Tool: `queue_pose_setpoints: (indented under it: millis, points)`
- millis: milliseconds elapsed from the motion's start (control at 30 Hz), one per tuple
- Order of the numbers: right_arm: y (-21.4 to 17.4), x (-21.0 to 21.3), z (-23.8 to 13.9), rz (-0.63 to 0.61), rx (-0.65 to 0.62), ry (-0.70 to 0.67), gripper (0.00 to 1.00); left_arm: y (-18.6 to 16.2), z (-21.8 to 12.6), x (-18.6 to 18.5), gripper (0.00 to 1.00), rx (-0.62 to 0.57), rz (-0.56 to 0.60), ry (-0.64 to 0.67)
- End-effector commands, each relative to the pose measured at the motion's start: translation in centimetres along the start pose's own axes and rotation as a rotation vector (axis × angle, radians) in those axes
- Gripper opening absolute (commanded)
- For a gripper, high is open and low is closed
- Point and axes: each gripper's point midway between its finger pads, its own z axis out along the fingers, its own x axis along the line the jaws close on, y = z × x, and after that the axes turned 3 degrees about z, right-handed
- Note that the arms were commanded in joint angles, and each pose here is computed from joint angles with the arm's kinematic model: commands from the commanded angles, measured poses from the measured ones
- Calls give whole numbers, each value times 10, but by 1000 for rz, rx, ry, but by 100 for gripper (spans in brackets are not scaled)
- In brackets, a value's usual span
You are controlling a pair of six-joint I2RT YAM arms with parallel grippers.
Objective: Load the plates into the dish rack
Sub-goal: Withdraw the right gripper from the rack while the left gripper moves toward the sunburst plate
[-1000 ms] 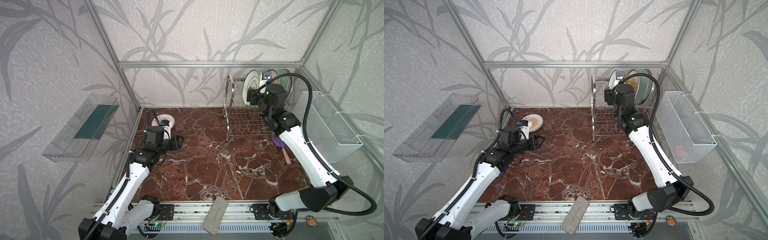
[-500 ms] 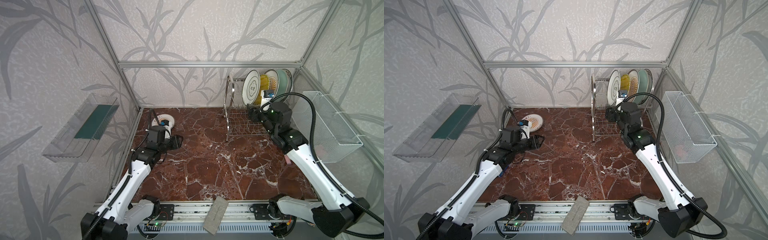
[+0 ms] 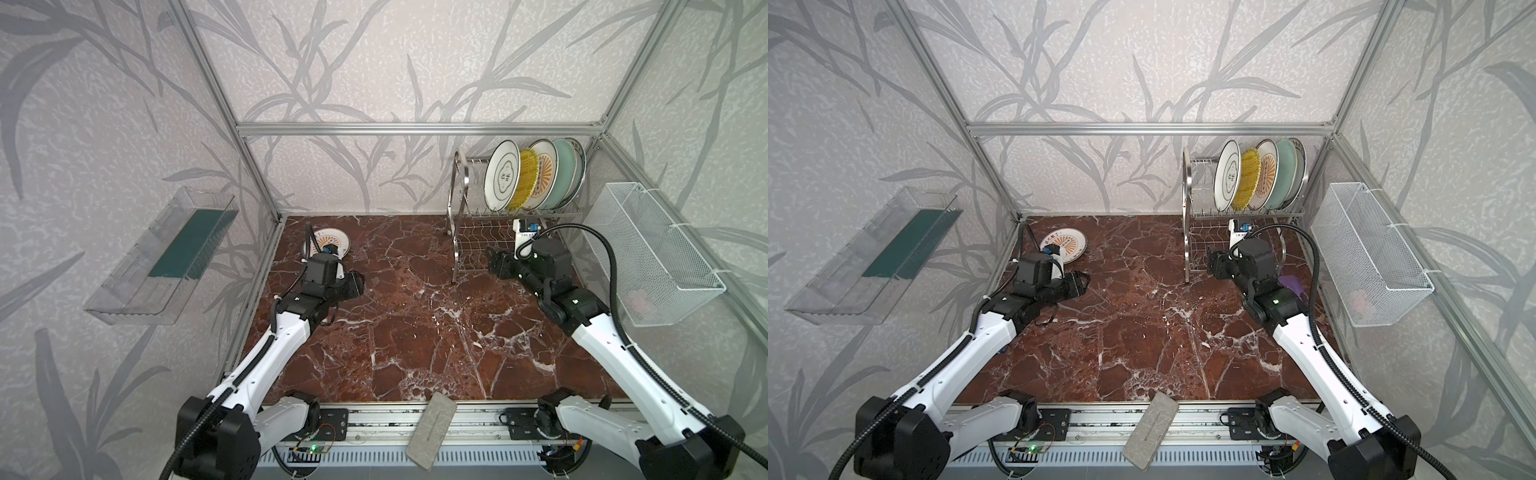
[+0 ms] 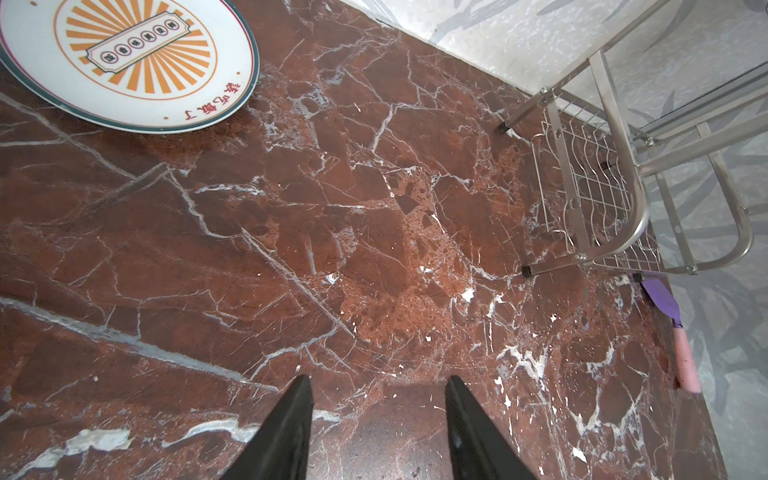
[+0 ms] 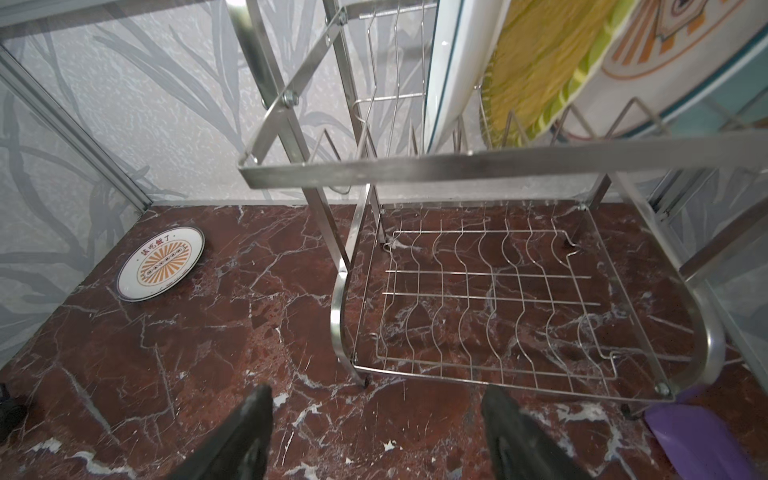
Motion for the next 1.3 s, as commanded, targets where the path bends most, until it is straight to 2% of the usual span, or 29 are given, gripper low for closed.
queue_pose_setpoints:
  millis: [0,200,467,600,833,1267]
  points:
    - [-14,5,0,67,5,56,78,4,10,14,51,-30,-49,45]
    - [-59,3,11,86,100,90,78,6,28,31,51,-34,-115,82]
    - [-93,1,16,87,177,106,78,17,47,65,51,-75,-263,106]
    - [-101,0,16,95,192,109,78,22,57,82,51,-103,-347,106]
    - [-106,-2,12,92,198,106,78,35,78,104,51,-135,-430,136]
    - [-112,-15,0,39,206,52,78,39,138,139,53,-176,-618,113]
